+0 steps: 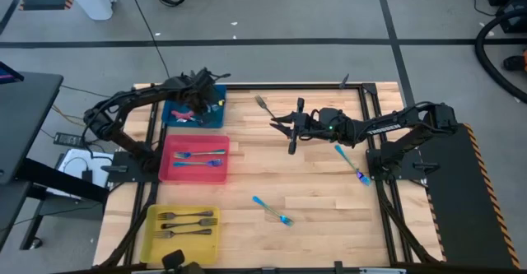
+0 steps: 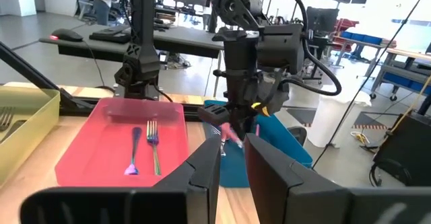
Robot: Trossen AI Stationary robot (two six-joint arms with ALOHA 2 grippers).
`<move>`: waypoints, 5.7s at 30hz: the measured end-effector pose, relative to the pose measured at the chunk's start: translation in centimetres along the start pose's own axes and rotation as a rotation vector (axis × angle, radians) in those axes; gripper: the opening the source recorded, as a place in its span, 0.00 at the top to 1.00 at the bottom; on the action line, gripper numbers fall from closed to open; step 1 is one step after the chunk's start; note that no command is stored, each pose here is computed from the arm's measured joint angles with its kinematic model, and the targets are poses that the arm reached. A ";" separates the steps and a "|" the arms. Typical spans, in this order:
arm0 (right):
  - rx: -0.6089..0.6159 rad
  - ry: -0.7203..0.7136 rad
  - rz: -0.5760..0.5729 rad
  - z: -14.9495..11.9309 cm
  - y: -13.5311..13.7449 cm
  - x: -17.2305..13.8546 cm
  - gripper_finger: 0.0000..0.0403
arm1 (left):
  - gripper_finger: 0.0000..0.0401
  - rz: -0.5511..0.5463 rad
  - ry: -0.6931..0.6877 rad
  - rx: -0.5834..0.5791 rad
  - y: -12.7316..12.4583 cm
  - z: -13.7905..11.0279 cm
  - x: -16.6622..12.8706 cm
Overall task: Sort silverware by color (type)
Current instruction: Put the pink fork into the blue bin, then put the right light blue fork into the red bin
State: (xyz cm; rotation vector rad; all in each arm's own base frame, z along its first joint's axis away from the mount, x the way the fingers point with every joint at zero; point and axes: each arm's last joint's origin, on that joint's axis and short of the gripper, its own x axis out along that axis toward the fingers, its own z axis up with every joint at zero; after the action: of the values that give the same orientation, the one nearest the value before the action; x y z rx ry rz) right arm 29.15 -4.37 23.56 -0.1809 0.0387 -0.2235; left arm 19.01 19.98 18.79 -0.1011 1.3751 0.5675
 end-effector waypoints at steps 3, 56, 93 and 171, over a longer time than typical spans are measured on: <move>0.000 0.000 0.000 0.0 0.0 0.0 0.81 | 0.79 -0.002 -0.003 0.007 -0.2 0.1 0.0; 0.631 1.573 -0.491 -9.2 3.2 -15.5 0.81 | 0.74 -0.202 -0.506 0.467 -19.8 2.6 -7.7; 0.506 1.275 -0.457 -8.4 3.4 -13.1 0.97 | 0.74 -0.221 -0.635 0.373 -19.8 3.8 -8.3; -0.035 0.157 -0.366 1.1 1.3 -4.9 0.97 | 0.74 -0.485 -1.345 -0.118 -15.6 12.3 -11.6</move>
State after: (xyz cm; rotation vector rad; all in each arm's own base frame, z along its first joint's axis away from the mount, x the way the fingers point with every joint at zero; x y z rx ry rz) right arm 24.76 -1.83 24.53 -0.2043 0.1657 -0.6022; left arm 35.93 7.60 28.34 -0.1092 -0.0111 0.1876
